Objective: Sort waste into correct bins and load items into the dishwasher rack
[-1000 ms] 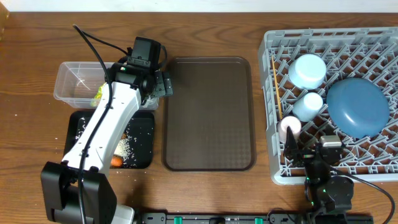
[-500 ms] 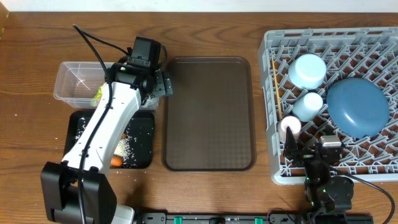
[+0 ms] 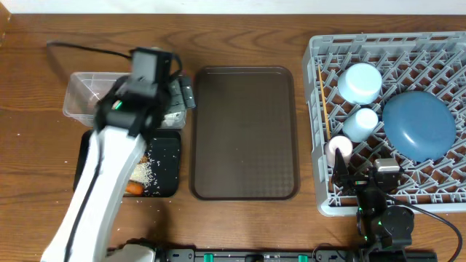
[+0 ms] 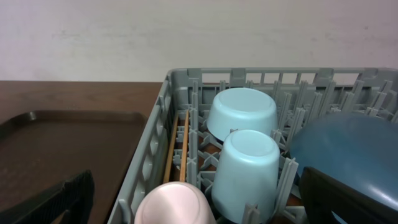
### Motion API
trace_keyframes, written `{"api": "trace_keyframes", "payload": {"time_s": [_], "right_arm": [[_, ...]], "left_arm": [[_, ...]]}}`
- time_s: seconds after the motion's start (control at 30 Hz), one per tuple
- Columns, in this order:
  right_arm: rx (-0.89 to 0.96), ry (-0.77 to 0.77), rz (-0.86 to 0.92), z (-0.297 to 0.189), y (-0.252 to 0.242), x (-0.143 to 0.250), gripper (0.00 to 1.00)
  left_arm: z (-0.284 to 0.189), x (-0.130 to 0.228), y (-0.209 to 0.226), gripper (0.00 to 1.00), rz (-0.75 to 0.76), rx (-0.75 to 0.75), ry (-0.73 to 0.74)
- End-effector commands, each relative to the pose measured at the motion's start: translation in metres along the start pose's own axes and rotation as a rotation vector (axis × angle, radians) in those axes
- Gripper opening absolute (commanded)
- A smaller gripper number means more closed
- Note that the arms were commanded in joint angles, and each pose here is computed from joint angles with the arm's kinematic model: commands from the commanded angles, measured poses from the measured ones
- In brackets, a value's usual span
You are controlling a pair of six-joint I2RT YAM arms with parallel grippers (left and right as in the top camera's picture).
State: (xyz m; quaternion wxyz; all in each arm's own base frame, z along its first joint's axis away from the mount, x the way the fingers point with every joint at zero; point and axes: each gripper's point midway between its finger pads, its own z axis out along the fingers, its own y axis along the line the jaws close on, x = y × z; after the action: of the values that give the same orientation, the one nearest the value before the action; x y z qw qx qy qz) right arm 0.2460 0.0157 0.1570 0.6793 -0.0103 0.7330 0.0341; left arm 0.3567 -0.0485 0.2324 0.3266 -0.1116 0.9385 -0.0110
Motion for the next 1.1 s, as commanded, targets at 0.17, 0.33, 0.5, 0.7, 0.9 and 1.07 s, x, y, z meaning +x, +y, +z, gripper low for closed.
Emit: {"api": "trace_keyframes", "payload": {"time_s": [0.17,0.33,0.5,0.7,0.9,1.07], "right_arm": [[0.023,-0.002,-0.013,0.000,-0.006,0.000,0.99],[0.023,-0.002,-0.013,0.000,-0.006,0.000,0.99],[0.023,-0.001,-0.013,0.000,-0.006,0.000,0.99],[0.023,-0.001,-0.013,0.000,-0.006,0.000,0.99],[0.023,-0.001,-0.013,0.000,-0.006,0.000,0.99],[0.023,-0.001,-0.013,0.000,-0.006,0.000,0.99]], "left_arm": [[-0.117,-0.006,0.024,0.98,-0.029,0.088,-0.253],[-0.155,0.024,0.044,0.98,-0.041,0.109,-0.288],[-0.152,0.064,0.060,0.98,-0.055,0.126,-0.324],[-0.114,0.089,0.063,0.98,-0.078,0.170,-0.428],[-0.075,0.076,0.049,0.98,-0.120,0.252,-0.627],[-0.054,0.070,0.038,0.98,-0.150,0.350,-0.808]]}}
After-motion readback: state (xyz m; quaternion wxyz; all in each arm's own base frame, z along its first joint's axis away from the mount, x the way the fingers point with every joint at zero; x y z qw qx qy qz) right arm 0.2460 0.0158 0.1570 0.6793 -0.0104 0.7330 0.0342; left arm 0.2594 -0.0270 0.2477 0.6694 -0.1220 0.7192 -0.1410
